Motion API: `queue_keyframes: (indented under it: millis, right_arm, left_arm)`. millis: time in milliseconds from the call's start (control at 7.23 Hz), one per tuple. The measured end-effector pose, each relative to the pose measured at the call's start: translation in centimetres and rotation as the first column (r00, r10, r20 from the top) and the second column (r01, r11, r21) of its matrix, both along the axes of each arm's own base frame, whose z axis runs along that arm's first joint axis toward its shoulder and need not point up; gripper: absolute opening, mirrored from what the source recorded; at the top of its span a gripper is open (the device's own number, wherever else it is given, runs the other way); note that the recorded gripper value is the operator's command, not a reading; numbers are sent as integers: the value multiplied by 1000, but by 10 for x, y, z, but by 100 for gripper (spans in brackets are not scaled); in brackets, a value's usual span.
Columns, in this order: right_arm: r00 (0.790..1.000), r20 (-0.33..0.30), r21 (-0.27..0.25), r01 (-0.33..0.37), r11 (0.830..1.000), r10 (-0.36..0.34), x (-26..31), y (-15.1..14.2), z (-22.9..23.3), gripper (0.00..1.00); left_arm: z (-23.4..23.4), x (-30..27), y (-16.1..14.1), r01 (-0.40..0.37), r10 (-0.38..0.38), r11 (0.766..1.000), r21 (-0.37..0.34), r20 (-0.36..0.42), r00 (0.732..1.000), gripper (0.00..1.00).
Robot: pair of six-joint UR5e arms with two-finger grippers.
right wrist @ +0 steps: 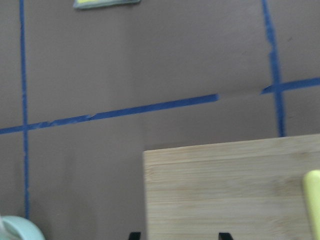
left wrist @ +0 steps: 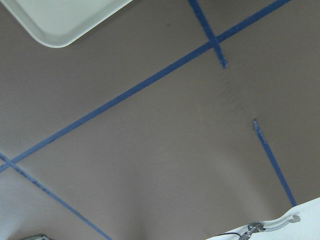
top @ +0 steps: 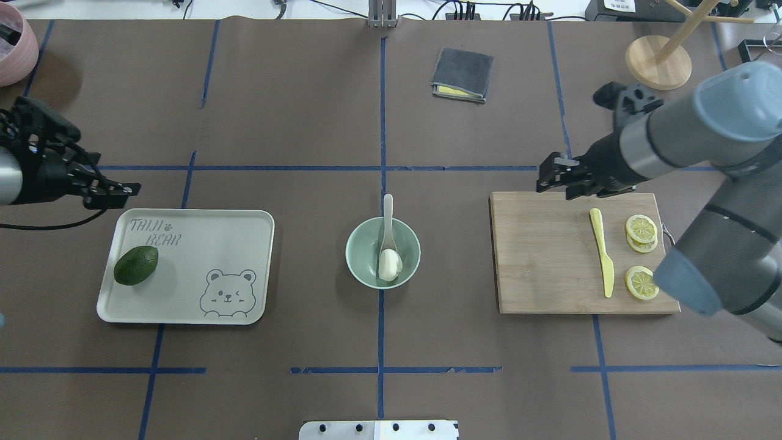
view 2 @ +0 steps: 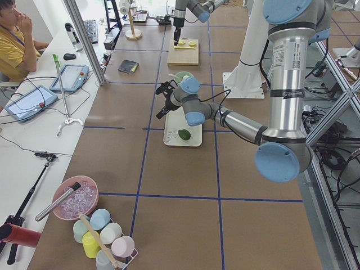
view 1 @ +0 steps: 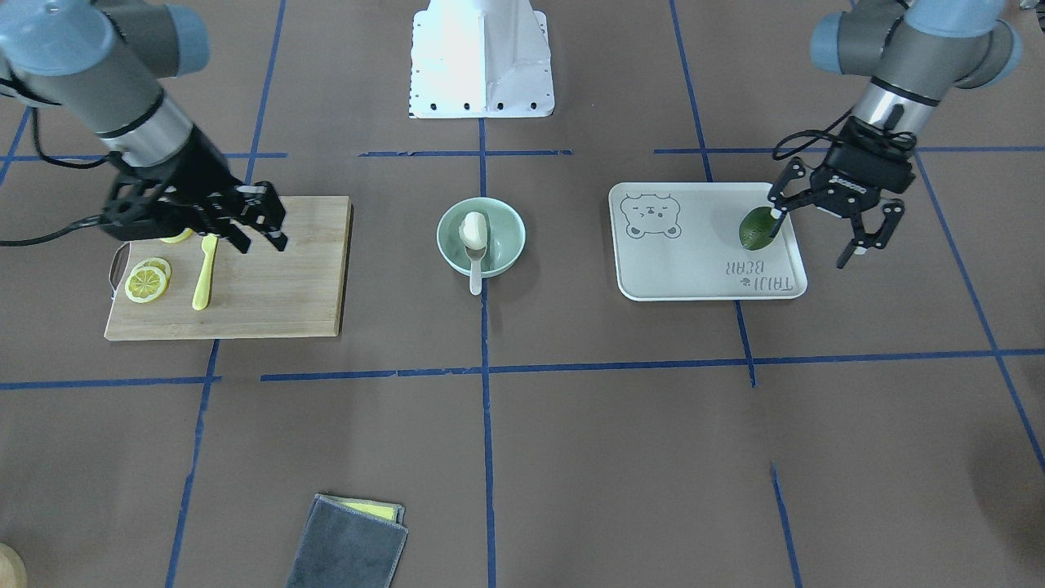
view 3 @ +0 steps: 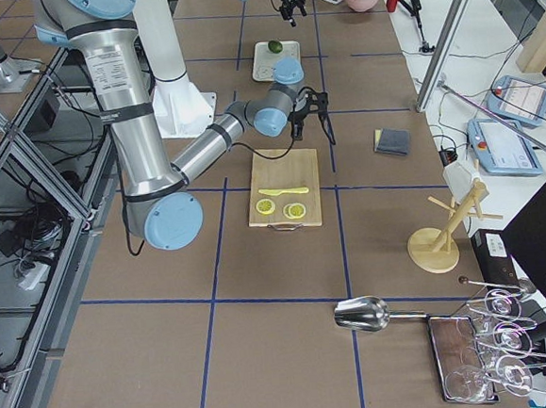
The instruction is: Put spoon and bun in bowl
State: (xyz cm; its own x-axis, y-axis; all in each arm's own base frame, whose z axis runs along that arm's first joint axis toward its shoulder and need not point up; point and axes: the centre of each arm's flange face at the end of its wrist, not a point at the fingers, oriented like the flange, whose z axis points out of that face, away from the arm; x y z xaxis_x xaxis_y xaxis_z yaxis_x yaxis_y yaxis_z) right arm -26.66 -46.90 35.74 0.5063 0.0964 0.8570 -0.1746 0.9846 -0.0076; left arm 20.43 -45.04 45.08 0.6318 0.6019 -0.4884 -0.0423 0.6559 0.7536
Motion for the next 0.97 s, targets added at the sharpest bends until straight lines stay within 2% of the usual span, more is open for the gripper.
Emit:
queue_keyframes:
  millis: [138,415,553,691,830,968]
  right_arm:
    - [1000,-24,33,12,999,-11,71,-15,37,100]
    - [996,-94,96,18,995,-9,187,-31,92,100]
    - [987,-158,127,62,990,-41,233,-33,114,100]
    - [968,-220,136,151,979,-119,266,-30,138,100]
    - [943,-253,119,253,960,-217,285,-17,165,100]
    - [922,-257,93,323,942,-290,296,4,193,100]
  left_arm:
    - [33,-65,-20,-26,25,999,22,58,998,99]
    - [74,-164,-47,-23,26,1000,-18,172,985,99]
    - [80,-198,-62,-9,27,997,-79,220,975,99]
    - [88,-228,-75,6,39,981,-193,229,973,100]
    - [95,-245,-75,-20,74,939,-343,146,986,100]
    - [114,-249,-55,-85,101,868,-489,5,995,100]
